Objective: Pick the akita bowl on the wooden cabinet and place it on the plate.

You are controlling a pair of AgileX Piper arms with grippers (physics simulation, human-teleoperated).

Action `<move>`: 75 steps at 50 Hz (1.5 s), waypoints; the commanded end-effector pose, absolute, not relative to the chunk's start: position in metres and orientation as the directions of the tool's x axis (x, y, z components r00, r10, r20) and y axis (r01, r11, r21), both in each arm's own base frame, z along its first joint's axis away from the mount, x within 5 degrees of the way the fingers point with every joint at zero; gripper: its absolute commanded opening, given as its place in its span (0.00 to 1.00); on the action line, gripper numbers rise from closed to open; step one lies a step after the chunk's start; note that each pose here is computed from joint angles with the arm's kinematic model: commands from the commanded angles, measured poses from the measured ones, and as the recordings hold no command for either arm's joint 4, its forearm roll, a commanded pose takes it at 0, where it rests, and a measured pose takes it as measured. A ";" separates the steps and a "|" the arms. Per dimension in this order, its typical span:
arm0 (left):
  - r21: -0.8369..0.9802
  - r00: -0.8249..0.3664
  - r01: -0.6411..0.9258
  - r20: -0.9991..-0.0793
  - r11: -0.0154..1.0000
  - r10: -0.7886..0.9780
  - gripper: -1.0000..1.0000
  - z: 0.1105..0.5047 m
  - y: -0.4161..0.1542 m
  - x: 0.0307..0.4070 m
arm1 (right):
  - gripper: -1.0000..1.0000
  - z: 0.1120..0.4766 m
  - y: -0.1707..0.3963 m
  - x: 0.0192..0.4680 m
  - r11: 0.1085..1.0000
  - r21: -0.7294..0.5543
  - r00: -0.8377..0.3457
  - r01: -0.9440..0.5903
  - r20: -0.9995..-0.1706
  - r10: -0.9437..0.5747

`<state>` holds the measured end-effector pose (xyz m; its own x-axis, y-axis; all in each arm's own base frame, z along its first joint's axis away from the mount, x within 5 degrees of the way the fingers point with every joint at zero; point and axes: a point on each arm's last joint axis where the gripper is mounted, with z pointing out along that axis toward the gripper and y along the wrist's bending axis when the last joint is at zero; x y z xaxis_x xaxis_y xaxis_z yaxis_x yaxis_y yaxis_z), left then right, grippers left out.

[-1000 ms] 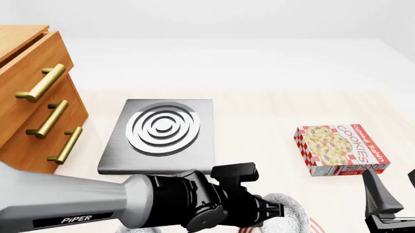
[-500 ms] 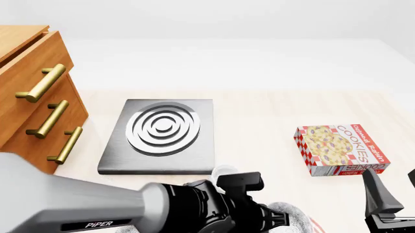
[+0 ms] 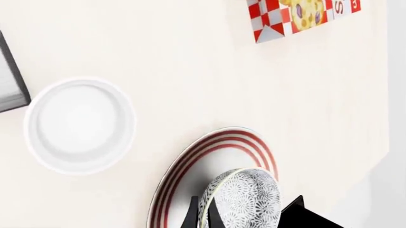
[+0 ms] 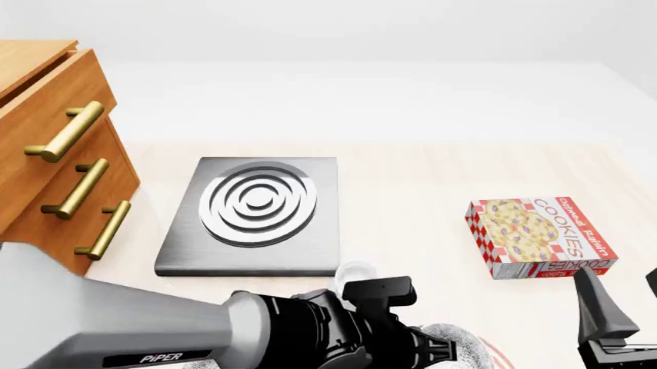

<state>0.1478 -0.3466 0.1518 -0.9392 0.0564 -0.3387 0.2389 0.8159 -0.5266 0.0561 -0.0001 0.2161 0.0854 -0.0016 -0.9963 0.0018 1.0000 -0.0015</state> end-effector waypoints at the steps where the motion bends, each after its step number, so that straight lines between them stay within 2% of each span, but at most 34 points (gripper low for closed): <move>1: -0.538 -0.939 0.236 -0.339 0.809 0.049 0.00 0.154 -0.348 0.147 | 1.00 0.216 0.000 0.056 1.000 -0.001 0.085 0.002 -0.996 -0.002; 8: -0.544 -0.935 0.248 -0.352 0.802 0.050 0.00 0.157 -0.347 0.149 | 1.00 0.216 0.000 0.056 1.000 -0.002 0.085 0.002 -0.996 -0.002; 9: -0.551 -0.931 0.261 -0.361 0.793 0.055 1.00 0.161 -0.349 0.147 | 1.00 0.216 0.000 0.056 1.000 -0.001 0.085 0.002 -0.996 -0.001; 16: -0.561 -0.926 0.289 -0.371 0.776 0.076 1.00 0.170 -0.354 0.138 | 1.00 0.216 0.000 0.056 1.000 -0.001 0.085 0.002 -0.996 -0.001; 29: -0.551 -0.911 0.315 -0.404 0.773 0.084 1.00 0.186 -0.347 0.147 | 1.00 0.216 0.000 0.056 1.000 -0.001 0.085 0.002 -0.996 -0.001; 39: -0.539 -0.899 0.316 -0.434 0.781 0.064 1.00 0.204 -0.327 0.160 | 1.00 0.216 0.000 0.056 1.000 -0.001 0.085 0.002 -0.996 -0.001; 59: -0.542 -0.881 0.340 -0.469 0.769 0.059 1.00 0.229 -0.308 0.159 | 1.00 0.216 0.000 0.056 1.000 0.000 0.085 0.002 -0.996 -0.001; 75: -0.566 -0.857 0.316 -0.515 0.761 -0.026 1.00 0.264 -0.268 0.168 | 1.00 0.216 0.000 0.056 1.000 -0.001 0.085 0.002 -0.996 -0.002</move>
